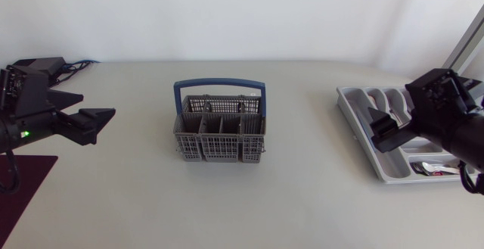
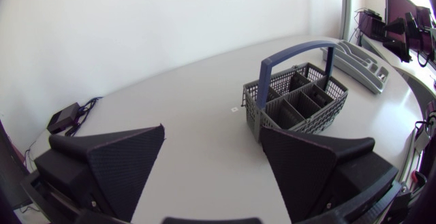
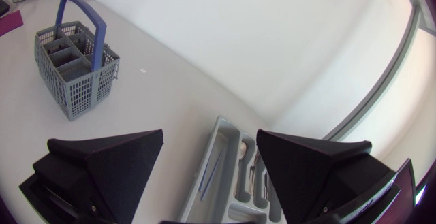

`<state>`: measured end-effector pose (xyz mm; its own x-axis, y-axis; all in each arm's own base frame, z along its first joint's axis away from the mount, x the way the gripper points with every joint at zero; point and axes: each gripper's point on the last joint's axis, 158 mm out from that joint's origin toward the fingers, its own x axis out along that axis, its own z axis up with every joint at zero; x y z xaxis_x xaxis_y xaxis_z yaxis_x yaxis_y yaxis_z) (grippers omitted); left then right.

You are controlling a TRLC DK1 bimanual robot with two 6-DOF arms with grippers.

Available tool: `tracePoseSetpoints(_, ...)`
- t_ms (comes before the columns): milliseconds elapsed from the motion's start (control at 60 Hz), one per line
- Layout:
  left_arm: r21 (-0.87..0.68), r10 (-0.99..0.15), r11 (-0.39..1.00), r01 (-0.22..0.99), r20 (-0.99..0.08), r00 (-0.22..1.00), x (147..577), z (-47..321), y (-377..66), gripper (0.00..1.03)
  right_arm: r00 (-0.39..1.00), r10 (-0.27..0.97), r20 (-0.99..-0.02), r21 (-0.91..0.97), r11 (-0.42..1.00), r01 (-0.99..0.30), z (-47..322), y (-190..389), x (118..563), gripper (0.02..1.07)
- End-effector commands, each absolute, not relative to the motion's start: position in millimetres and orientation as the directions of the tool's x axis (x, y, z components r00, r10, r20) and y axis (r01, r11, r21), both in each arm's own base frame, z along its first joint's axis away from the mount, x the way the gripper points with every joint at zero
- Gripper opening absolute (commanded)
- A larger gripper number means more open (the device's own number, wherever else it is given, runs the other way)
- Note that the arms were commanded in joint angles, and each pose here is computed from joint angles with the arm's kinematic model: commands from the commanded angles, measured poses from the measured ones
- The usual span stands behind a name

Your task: Sort the cutlery from the basket into the organizer compartments.

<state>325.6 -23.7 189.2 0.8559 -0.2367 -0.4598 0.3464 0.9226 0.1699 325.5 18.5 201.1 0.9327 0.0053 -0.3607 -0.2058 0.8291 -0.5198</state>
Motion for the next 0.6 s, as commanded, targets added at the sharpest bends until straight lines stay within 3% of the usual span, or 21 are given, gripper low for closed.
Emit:
tracePoseSetpoints(0, 0.128, -0.236, 0.934, 0.333, -0.477, 0.847, 319.7, 178.9, -22.1, 0.99, 0.93, -0.033, -0.365, -0.484, 0.861, -0.16, 195.7, 5.3, 314.9, 1.02)
tracePoseSetpoints(317, 0.052, -0.251, 0.95, 0.308, -0.462, 0.85, 308.0, 185.6, -24.1, 0.98, 0.951, -0.084, -0.296, -0.447, 0.892, -0.06, 201.1, -14.0, 291.9, 1.02)
tracePoseSetpoints(583, 0.09, -0.253, 0.953, 0.291, -0.298, 0.92, 288.0, 216.6, -29.6, 0.99, 0.973, -0.066, -0.22, -0.353, 0.936, -0.016, 194.2, -11.4, 274.7, 1.02)
